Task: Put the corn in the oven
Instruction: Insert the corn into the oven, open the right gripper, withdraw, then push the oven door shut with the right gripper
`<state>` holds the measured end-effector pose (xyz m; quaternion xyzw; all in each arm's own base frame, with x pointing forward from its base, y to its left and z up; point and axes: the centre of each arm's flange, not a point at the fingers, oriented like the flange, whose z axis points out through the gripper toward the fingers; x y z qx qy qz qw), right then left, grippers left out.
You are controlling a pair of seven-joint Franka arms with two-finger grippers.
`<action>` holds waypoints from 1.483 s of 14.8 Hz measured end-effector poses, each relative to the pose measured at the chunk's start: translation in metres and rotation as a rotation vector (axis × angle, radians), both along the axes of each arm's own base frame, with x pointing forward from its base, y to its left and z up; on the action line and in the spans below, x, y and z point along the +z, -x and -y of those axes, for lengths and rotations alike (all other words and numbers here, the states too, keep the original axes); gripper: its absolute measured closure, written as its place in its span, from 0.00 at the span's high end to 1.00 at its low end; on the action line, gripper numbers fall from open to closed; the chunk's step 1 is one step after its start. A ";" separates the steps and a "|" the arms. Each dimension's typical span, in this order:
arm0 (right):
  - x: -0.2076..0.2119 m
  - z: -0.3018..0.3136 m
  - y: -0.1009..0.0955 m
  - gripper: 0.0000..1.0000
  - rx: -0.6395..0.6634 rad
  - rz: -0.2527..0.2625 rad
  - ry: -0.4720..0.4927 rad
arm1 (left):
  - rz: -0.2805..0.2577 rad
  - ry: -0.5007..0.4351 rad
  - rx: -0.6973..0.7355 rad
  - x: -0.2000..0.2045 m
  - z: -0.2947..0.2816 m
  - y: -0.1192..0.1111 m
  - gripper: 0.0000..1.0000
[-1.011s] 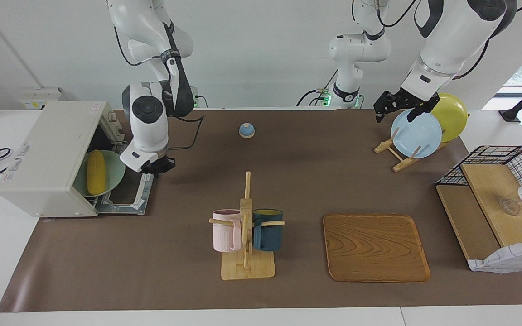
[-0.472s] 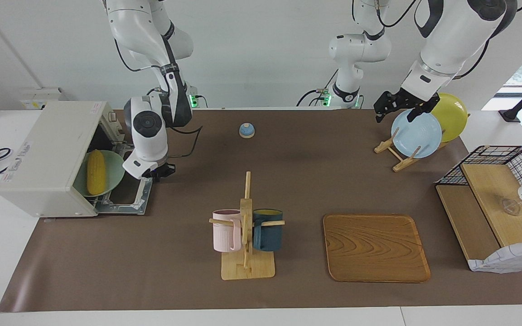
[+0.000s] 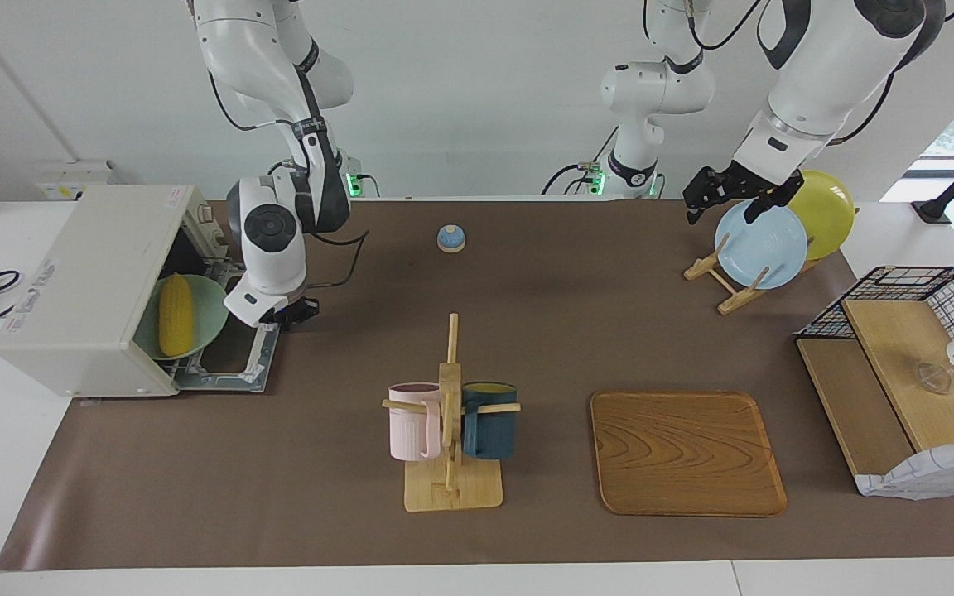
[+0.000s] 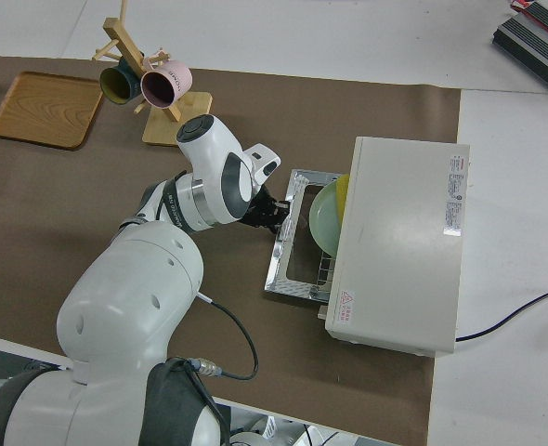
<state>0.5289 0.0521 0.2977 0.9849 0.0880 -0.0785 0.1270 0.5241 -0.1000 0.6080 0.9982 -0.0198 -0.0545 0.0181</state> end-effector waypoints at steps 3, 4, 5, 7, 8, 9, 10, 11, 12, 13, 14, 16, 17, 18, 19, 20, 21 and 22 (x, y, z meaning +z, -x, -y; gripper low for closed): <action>0.000 -0.009 0.002 0.01 0.062 -0.008 0.048 | 0.000 0.000 0.000 0.000 0.000 0.000 1.00; 0.001 -0.012 0.002 0.01 0.080 -0.013 0.064 | 0.000 0.000 0.000 0.000 0.000 0.000 1.00; 0.004 -0.014 0.002 0.01 0.092 -0.021 0.079 | 0.000 0.000 0.000 0.000 0.000 0.000 1.00; 0.022 -0.017 -0.003 0.01 0.112 -0.055 0.101 | 0.000 0.000 0.000 0.000 0.000 0.000 1.00; 0.037 -0.015 -0.007 0.01 0.123 -0.070 0.110 | 0.000 0.000 0.000 0.000 0.000 0.000 1.00; 0.057 -0.009 -0.012 0.01 0.135 -0.076 0.117 | 0.000 0.000 0.000 0.000 0.000 0.000 1.00; 0.077 0.001 -0.015 0.01 0.141 -0.084 0.121 | 0.000 0.000 0.000 0.000 0.000 0.000 1.00; 0.098 0.013 -0.014 0.01 0.144 -0.087 0.123 | 0.000 0.000 0.000 0.000 0.000 0.000 1.00; 0.115 0.028 -0.013 0.01 0.148 -0.086 0.123 | 0.000 0.000 0.000 0.000 0.000 0.000 1.00; 0.128 0.043 -0.011 0.01 0.154 -0.083 0.121 | 0.000 0.000 0.000 0.000 0.000 0.000 1.00; 0.139 0.059 -0.010 0.01 0.159 -0.080 0.115 | 0.000 0.000 0.000 0.000 0.000 0.000 1.00; 0.155 0.091 -0.007 0.01 0.170 -0.077 0.104 | 0.000 0.000 0.000 0.000 0.000 0.000 1.00; 0.160 0.105 -0.006 0.01 0.176 -0.078 0.099 | 0.000 0.000 0.000 0.000 0.000 0.000 1.00; 0.164 0.116 -0.004 0.01 0.177 -0.080 0.095 | 0.000 0.000 0.000 0.000 0.000 0.000 1.00; 0.166 0.124 -0.002 0.01 0.167 -0.083 0.083 | 0.000 0.000 0.000 0.000 0.000 0.000 1.00; 0.169 0.127 -0.001 0.01 0.143 -0.088 0.058 | 0.000 0.000 0.000 0.000 0.000 0.000 1.00; 0.178 0.127 0.000 0.01 0.110 -0.093 0.018 | 0.000 0.000 0.000 0.000 0.000 0.000 1.00; 0.194 0.127 0.000 0.01 0.083 -0.095 -0.013 | 0.000 0.000 0.000 0.000 0.000 0.000 1.00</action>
